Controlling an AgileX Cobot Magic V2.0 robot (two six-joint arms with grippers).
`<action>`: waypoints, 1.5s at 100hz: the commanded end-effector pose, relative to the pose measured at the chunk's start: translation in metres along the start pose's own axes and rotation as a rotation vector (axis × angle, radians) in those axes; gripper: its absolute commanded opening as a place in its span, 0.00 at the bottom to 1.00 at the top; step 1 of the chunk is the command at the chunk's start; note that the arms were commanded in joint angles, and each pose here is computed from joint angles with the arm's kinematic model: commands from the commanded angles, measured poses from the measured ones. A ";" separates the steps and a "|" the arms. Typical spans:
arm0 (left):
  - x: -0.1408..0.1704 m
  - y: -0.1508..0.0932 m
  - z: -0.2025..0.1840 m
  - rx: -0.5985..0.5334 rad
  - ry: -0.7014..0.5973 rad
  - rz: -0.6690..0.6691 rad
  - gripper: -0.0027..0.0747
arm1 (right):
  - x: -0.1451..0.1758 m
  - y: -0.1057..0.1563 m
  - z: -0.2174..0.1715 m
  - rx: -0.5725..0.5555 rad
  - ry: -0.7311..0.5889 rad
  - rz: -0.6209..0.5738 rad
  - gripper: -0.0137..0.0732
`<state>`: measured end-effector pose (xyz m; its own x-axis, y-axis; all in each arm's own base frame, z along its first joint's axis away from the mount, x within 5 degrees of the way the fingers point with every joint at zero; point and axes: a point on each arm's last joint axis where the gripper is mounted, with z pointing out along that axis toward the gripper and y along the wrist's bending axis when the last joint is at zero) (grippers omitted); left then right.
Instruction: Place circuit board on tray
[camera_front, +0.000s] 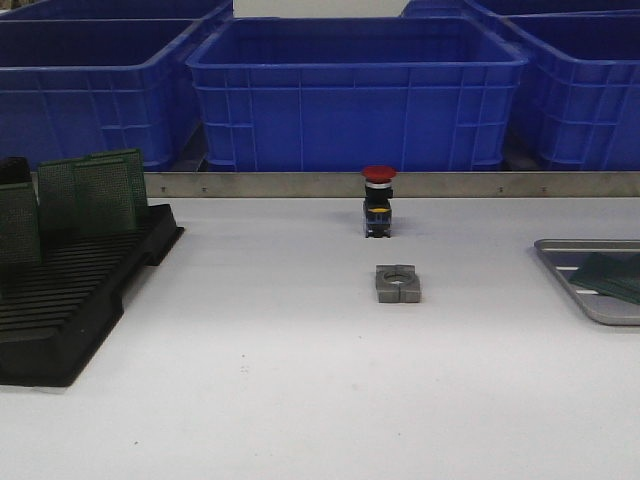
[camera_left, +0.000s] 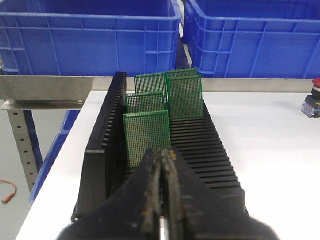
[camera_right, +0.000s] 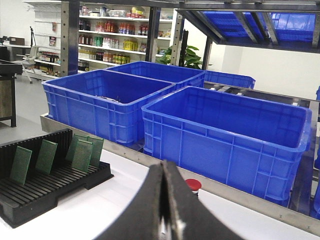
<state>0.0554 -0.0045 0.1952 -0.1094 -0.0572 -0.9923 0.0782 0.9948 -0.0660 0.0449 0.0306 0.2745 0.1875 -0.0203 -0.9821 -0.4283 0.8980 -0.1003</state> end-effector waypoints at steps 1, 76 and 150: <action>0.008 0.000 0.001 0.008 -0.058 -0.013 0.01 | -0.009 -0.001 0.001 0.005 -0.019 0.002 0.09; 0.008 0.000 0.001 0.008 -0.058 -0.013 0.01 | -0.009 -0.001 0.001 0.005 -0.019 0.002 0.09; 0.008 0.000 0.001 0.008 -0.058 -0.013 0.01 | 0.028 -0.031 -0.011 0.501 0.063 -0.086 0.09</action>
<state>0.0554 -0.0044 0.1955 -0.1106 -0.0571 -0.9922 0.0780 0.9948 -0.0660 0.0570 0.0002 0.2454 0.0858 -0.0723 -0.9937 0.0119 0.9974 -0.0715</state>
